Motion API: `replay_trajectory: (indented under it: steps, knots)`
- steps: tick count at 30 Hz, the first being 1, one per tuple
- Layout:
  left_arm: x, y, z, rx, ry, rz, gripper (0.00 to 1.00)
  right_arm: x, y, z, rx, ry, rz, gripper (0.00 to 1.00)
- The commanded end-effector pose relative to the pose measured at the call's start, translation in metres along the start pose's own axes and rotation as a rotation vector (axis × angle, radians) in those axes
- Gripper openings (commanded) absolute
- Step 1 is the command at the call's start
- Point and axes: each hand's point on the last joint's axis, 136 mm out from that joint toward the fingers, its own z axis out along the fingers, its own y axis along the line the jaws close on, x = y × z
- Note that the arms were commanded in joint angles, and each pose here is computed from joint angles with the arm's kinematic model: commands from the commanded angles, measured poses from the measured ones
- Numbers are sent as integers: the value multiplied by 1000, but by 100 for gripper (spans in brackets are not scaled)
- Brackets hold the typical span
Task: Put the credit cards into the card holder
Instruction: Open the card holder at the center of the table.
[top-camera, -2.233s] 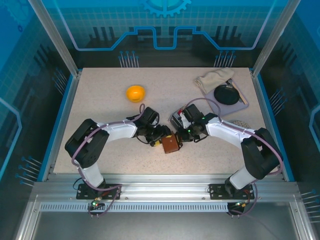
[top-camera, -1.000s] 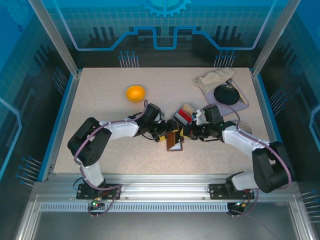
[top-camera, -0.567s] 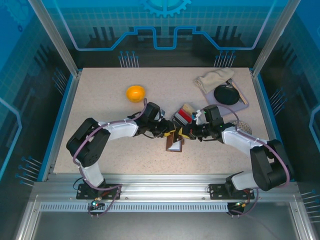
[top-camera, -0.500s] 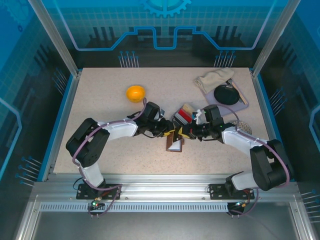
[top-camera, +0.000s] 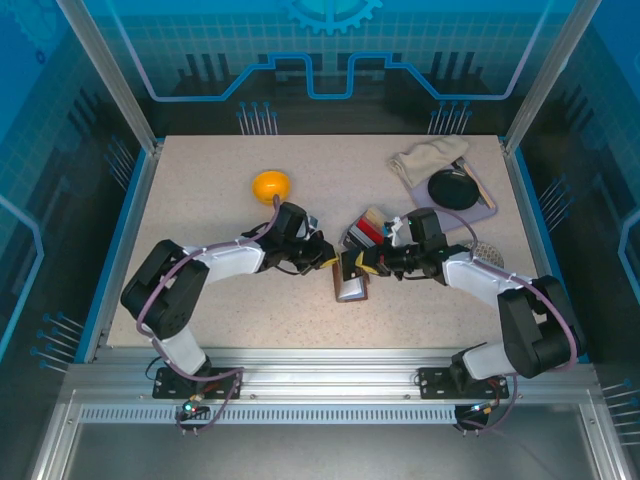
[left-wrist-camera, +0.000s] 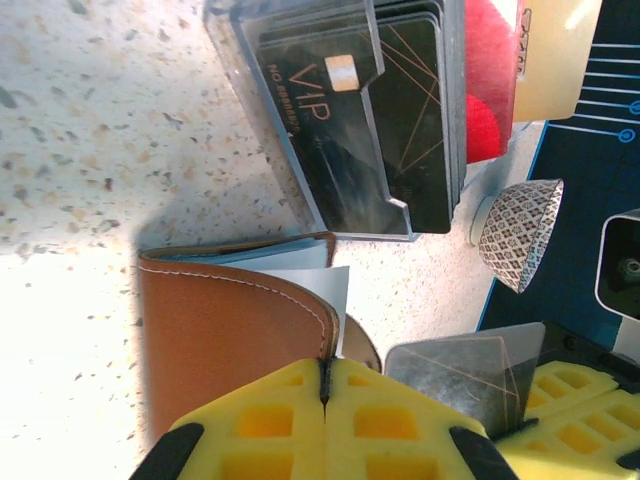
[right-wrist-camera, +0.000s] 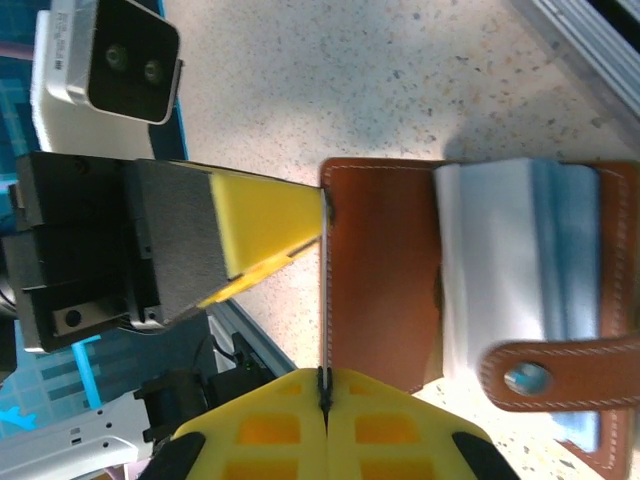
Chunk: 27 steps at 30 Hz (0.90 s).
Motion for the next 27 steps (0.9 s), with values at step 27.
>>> replay_trajectory:
  steps: [27]
  knots:
    - [1, 25, -33, -46, 35, 26, 0, 8, 15, -13, 555, -2, -422, 6]
